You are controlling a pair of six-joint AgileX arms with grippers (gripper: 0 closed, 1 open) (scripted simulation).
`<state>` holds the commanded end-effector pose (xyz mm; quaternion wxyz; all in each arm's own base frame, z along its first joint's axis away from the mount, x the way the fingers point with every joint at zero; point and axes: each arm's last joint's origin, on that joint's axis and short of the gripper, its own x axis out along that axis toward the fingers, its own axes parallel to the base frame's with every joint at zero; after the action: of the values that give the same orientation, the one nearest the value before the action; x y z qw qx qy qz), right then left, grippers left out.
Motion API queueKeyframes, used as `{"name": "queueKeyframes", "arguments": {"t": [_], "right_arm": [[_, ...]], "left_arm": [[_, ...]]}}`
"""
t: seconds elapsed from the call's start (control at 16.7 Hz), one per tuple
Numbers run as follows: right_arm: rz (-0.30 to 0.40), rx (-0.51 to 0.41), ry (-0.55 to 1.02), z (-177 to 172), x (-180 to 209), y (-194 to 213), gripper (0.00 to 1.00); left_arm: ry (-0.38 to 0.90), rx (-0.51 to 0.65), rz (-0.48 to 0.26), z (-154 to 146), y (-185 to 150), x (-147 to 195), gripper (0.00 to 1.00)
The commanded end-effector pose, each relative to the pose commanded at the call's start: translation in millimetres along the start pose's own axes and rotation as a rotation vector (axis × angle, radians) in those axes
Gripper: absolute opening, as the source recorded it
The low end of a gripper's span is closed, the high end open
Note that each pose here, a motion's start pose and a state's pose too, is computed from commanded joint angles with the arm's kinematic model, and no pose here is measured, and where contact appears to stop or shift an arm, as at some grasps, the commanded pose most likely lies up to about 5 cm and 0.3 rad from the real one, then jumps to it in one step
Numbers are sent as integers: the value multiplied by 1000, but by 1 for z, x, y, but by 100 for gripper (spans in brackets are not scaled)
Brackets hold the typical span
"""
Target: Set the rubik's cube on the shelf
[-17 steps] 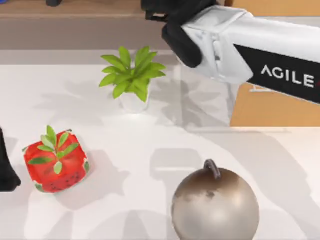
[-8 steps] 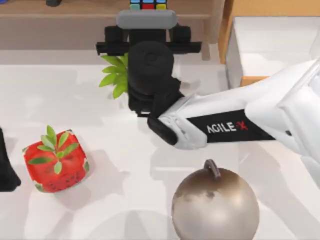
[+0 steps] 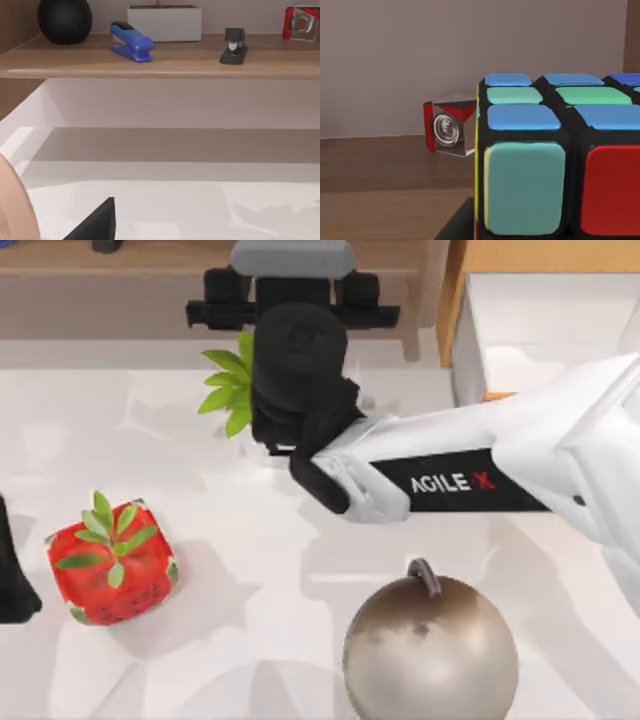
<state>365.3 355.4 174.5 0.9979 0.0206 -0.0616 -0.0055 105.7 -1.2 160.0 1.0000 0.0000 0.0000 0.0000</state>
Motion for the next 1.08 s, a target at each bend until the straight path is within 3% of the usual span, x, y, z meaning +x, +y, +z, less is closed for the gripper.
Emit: {"name": "queueKeyframes", "arguments": {"t": [0.42, 0.6, 0.9, 1.08], "right_arm": [[-5, 135, -116, 47, 48, 9, 0], [-14, 102, -100, 38, 72, 4, 0], [3, -37, 25, -15, 86, 0, 0], [4, -42, 29, -16, 86, 0, 0]], "left_arm": [[0, 0, 0, 0, 0, 0, 100], [0, 0, 0, 0, 0, 0, 100], [0, 0, 0, 0, 0, 0, 100], [0, 0, 0, 0, 0, 0, 100]]}}
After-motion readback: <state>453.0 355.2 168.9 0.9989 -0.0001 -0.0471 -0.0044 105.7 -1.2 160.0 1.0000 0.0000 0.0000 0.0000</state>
